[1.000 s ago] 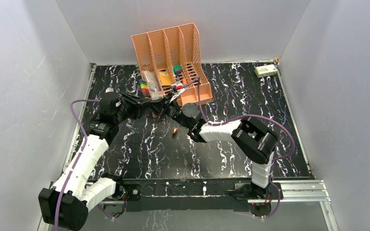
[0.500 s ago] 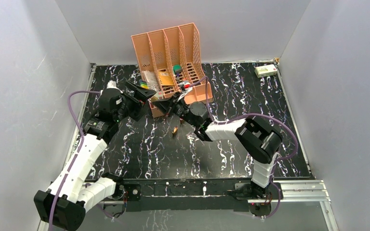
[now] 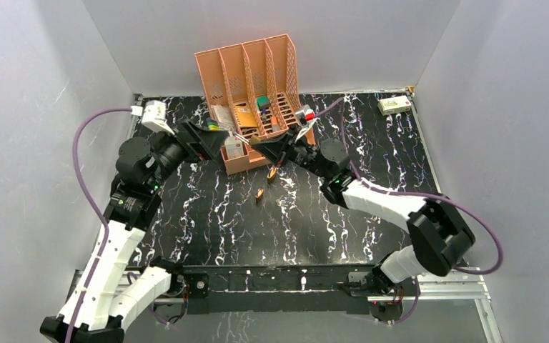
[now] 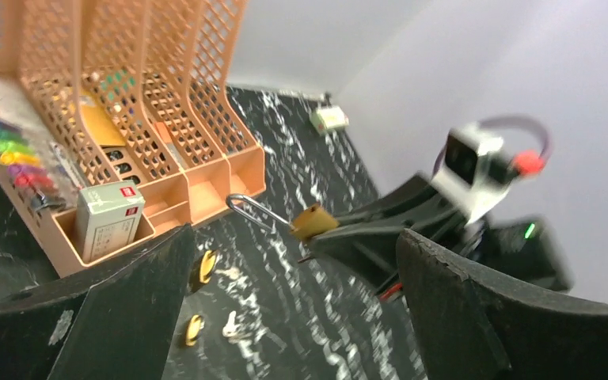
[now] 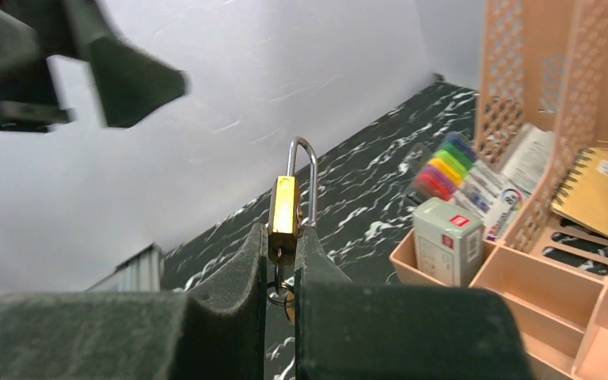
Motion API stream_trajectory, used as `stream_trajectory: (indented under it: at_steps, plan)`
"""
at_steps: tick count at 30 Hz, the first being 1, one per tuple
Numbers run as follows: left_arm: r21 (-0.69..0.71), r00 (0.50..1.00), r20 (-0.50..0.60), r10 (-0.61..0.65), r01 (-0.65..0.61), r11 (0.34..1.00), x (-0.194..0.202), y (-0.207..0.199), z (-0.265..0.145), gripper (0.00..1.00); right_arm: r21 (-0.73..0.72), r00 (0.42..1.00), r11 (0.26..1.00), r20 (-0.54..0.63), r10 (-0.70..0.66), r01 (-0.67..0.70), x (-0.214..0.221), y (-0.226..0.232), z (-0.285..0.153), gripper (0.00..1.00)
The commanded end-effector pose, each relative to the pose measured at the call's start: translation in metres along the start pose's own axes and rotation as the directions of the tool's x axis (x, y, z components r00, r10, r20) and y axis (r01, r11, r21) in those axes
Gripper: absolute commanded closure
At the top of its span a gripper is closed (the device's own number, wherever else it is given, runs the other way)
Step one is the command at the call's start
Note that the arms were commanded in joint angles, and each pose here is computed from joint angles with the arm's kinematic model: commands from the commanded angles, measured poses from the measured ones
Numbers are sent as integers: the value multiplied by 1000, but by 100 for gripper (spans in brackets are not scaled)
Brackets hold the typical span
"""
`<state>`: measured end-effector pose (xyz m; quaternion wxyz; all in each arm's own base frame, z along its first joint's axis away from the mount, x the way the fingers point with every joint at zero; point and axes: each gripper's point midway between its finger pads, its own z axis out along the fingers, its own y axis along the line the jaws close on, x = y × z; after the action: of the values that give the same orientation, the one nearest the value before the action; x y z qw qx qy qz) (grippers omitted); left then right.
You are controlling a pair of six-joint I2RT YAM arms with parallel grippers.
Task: Lock with the key
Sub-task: Lock the lock.
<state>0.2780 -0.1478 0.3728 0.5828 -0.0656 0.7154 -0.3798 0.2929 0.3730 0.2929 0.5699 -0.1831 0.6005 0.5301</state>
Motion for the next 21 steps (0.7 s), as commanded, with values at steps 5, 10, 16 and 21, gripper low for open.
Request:
stream_trajectory:
  at_steps: [5,10,16,21]
  plan:
    - [363,933,-205,295,-208,908,64,-28,-4,2,-384,969,920,-246,-18,-81,-21,76,-43,100]
    - [292,896,-429,112,21,956,79,-35,-4,2,-453,951,875,-306,31,-174,-24,104,-69,100]
    - [675,915,-157,372,-175,716,70,-86,-60,2,-462,918,845,-389,81,-270,-18,115,-82,100]
    - [793,884,-103,456,-203,574,76,-103,-90,2,-416,902,861,-419,104,-293,-16,113,-86,100]
